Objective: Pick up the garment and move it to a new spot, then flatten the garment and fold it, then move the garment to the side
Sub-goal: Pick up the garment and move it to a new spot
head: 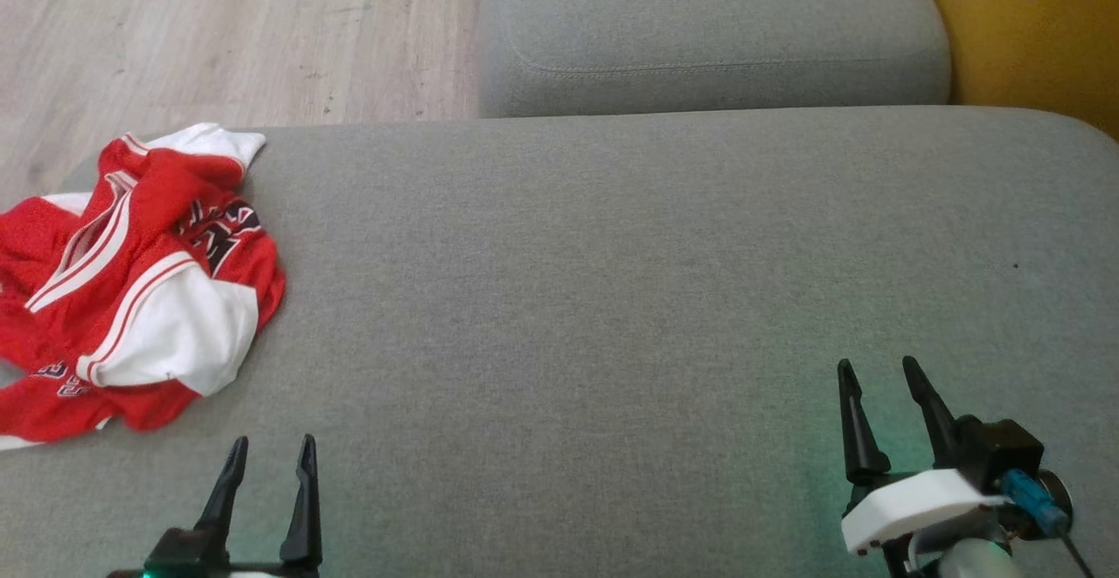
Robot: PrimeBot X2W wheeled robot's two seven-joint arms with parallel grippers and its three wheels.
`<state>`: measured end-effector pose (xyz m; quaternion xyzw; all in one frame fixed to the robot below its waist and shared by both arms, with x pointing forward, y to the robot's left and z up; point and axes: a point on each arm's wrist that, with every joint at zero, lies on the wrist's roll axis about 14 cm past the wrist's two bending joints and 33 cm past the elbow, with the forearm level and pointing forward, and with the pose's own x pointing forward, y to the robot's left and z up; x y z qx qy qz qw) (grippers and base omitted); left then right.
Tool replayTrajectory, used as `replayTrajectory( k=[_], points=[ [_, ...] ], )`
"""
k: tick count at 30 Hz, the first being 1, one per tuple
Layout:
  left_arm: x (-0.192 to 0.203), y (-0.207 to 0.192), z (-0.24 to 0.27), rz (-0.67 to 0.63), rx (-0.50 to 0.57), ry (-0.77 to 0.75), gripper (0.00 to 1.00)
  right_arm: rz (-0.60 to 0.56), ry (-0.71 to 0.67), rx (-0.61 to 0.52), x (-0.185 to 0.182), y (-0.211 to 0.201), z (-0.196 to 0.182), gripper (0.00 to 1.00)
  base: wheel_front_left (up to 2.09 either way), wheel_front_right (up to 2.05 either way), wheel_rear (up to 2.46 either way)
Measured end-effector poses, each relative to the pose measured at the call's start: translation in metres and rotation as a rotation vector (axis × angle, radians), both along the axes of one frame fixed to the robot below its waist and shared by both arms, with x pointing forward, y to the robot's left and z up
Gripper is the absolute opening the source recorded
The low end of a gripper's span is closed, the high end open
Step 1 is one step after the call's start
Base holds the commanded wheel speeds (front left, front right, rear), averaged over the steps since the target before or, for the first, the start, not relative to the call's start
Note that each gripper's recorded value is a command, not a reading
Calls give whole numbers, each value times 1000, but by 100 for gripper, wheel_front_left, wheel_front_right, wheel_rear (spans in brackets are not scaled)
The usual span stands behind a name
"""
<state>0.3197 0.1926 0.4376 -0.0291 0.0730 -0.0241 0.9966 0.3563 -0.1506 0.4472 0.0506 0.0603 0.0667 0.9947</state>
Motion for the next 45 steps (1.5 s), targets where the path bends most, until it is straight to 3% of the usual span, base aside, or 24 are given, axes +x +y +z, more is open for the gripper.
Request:
replayTrajectory(
  k=[9,20,30,34,41,45],
  points=[
    [-15,19,3,69,-4,-12,100,91,-19,12,8,30,7,100,0,0,0],
    [-72,80,8,287,1,-41,100,372,-22,25,13,125,11,100,0,0,0],
    [-106,103,3,404,-20,-27,100,504,-19,34,11,169,12,100,0,0,0],
    [-89,104,15,402,-48,-54,100,509,-15,36,18,171,8,100,0,0,0],
    [19,128,78,322,-73,-139,100,528,-76,3,77,164,7,100,0,0,0],
    [60,147,66,302,-50,-21,100,528,-42,-12,92,154,-15,100,0,0,0]
  ],
)
